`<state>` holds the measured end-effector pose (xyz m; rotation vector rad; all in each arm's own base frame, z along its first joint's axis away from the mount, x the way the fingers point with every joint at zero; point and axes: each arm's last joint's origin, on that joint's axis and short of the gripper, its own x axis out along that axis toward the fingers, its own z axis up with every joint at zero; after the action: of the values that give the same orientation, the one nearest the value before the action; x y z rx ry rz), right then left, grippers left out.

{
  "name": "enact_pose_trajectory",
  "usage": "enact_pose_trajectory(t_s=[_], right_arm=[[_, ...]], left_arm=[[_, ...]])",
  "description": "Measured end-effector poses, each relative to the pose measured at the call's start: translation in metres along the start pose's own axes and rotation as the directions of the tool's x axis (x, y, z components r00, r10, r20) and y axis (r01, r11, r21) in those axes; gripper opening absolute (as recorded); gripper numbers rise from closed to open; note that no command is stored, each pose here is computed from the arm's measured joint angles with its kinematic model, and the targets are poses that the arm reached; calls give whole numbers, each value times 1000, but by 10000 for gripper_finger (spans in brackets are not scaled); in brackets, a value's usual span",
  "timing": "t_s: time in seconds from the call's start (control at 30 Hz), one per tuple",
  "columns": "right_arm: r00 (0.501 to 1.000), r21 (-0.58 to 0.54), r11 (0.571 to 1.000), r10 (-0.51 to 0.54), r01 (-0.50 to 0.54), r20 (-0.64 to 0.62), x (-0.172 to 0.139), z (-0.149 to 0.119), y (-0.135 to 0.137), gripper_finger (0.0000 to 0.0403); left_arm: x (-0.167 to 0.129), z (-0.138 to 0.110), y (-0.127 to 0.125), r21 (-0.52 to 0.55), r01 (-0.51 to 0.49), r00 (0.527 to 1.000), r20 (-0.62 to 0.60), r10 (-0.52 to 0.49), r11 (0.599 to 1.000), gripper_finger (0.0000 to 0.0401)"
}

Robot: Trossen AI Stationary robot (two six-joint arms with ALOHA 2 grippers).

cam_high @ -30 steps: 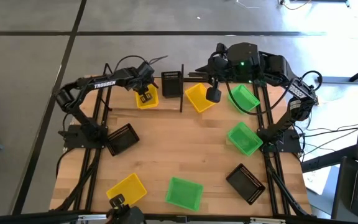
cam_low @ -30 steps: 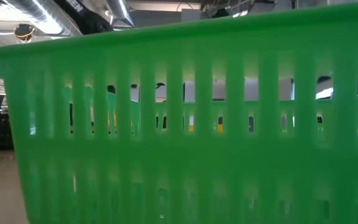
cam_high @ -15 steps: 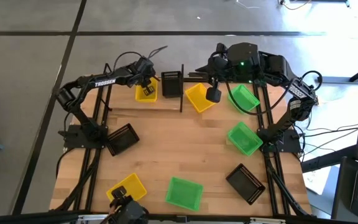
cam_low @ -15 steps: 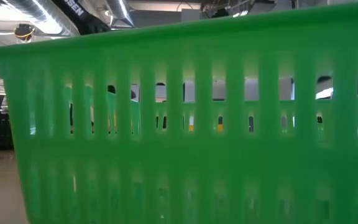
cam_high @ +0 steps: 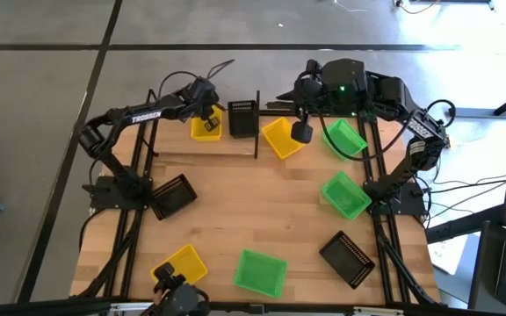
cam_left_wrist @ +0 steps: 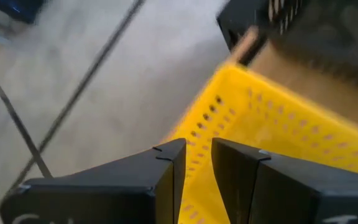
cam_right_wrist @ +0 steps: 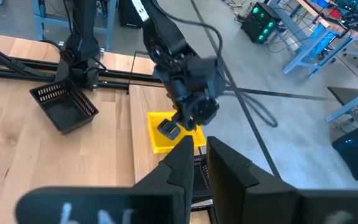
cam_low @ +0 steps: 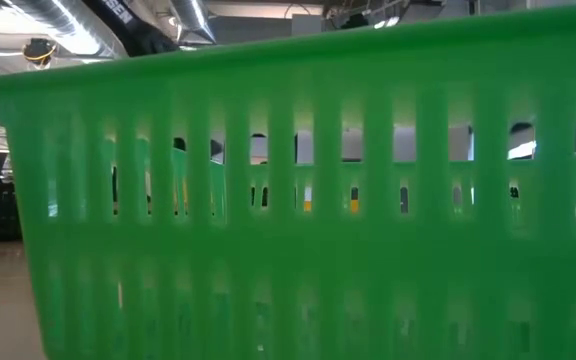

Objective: Stack baskets on shelf by color
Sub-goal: Put the middle yellow basket on the shelf, then put the bottom green basket on the shelf

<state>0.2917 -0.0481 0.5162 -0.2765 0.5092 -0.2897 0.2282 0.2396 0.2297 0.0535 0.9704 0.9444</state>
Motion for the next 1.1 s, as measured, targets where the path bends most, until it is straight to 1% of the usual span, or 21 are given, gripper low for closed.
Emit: enact_pose_trajectory(t_s=[0.13,0.2,0.33,0.4,0.47,0.57,0.67,0.7,0.77,0.83,0.87,0.93,1.0,1.03,1.1], right_arm=[[1000,-1,1000,0,0,-3,0,0,0,48],[1000,-5,1000,5,-5,-19,0,-2,1,48],[996,-18,1000,24,-26,-83,0,-8,2,48],[992,-20,998,64,-66,-108,-1,-11,4,48],[982,-21,987,154,-157,-111,-1,-13,7,48],[949,-55,950,303,-308,-86,-2,-13,12,48],[895,-69,892,444,-446,-51,-4,-13,16,48],[880,-67,877,473,-475,-41,-4,-12,17,48],[868,-64,866,495,-497,-45,-5,-13,18,48],[857,-54,856,509,-514,-77,-6,-16,18,48],[843,-48,843,530,-536,-97,-6,-19,20,48],[800,-45,802,587,-596,-129,-4,-24,24,48],[750,-30,759,635,-650,-184,-1,-31,31,48],[733,-15,748,646,-664,-213,2,-35,35,48],[696,66,733,668,-678,-264,12,-42,47,48]], left_arm=[[-26,3,-2,14,-2,1000,22,2,1000,70],[-45,5,-4,-6,12,999,48,-12,1000,70],[-89,-3,-10,-78,104,994,46,-101,992,70],[-111,-10,-13,-128,153,988,33,-150,980,70],[-133,-19,-17,-155,215,977,19,-215,964,70],[-162,-31,-23,-162,333,942,16,-335,929,70],[-186,-43,-30,-192,464,881,0,-473,865,70],[-193,-47,-32,-225,499,859,-3,-513,837,70],[-207,-54,-36,-288,557,812,-9,-584,779,70],[-219,-60,-41,-308,600,771,-22,-636,738,70],[-224,-64,-44,-312,612,757,-32,-652,727,70],[-233,-68,-51,-317,633,736,-40,-676,707,70],[-241,-71,-55,-319,643,727,-32,-686,697,70],[-245,-73,-56,-317,646,727,-22,-687,694,70],[-252,-76,-57,-313,651,727,-4,-686,692,70]])
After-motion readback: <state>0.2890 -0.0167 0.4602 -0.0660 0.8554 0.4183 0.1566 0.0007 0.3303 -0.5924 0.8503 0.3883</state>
